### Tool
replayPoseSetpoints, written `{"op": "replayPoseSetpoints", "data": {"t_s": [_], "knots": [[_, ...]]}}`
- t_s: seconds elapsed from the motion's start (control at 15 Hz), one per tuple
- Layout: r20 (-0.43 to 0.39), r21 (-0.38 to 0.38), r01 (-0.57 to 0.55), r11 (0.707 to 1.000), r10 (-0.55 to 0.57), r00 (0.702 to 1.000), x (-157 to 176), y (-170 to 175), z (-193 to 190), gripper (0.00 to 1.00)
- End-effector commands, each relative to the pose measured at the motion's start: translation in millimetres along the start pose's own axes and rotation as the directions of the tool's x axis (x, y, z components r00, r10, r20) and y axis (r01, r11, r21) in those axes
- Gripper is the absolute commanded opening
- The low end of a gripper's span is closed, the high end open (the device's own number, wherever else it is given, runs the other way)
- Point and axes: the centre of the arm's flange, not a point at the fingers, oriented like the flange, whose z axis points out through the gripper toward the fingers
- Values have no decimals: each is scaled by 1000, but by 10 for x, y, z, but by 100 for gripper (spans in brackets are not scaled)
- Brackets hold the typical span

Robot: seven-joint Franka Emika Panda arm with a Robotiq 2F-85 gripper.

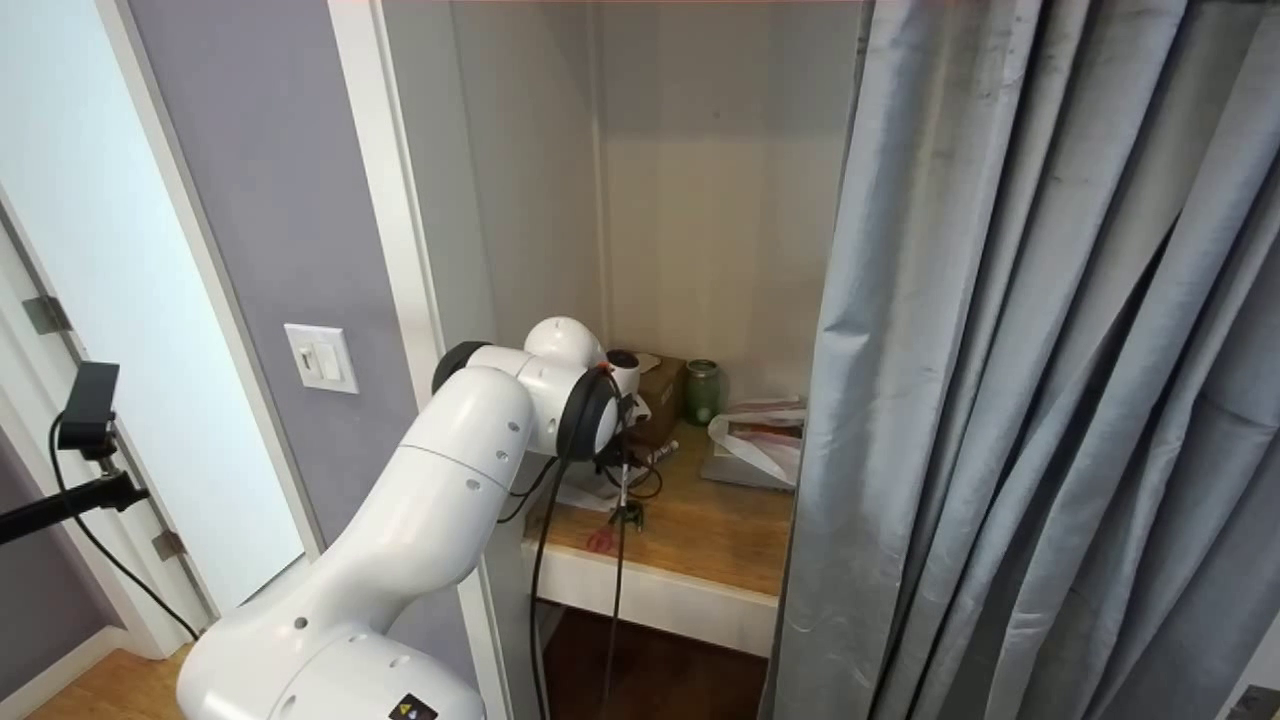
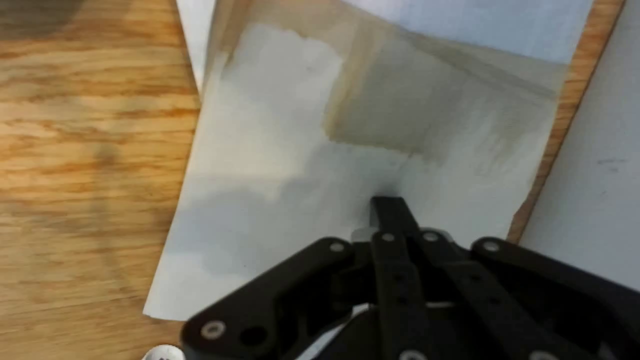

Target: Move the papers on the left to the right

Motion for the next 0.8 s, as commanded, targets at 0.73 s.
{"op": "replayPoseSetpoints", "data": {"t_s": [0.73], "knots": [[77,-102,-89,991,97,992,-100,633,374,0]]}}
